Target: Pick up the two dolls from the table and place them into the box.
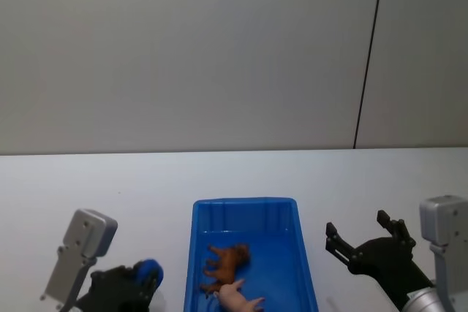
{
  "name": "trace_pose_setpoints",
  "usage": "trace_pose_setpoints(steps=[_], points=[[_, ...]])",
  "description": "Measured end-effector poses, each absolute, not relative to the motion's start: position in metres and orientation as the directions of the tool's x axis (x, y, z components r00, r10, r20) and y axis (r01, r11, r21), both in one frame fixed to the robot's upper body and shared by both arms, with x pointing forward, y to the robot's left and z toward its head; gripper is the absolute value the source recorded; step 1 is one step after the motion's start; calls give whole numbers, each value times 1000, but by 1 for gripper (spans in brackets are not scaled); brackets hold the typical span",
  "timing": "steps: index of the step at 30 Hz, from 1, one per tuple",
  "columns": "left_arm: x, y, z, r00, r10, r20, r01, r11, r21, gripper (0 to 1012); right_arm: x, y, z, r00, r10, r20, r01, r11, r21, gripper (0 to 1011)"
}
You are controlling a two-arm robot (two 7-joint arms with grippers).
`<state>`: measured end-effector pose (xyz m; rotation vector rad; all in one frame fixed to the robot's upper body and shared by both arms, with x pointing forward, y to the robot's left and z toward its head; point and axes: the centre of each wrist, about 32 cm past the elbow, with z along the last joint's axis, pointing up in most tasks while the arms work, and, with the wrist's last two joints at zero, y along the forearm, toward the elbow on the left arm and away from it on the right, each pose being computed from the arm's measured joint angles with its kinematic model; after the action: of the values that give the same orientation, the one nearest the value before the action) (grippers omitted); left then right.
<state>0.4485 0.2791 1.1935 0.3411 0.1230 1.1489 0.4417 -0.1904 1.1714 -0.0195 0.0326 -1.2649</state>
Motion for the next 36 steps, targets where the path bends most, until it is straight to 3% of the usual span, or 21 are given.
trace_pose_setpoints(steps=[11,22,36], points=[[457,274,1208,467,880,93,-876,445,187,167,442,-190,1171,301,-954,-14,953,301,-33,1001],[470,269,1220,574,813,102,-819,570,67,148,442,-190,1171,301,-954,-14,953,301,-33,1001],[489,261,1227,722,684,103,-688,726,-4,569,442,-190,1171,301,-954,-14,953,301,-33,1001]])
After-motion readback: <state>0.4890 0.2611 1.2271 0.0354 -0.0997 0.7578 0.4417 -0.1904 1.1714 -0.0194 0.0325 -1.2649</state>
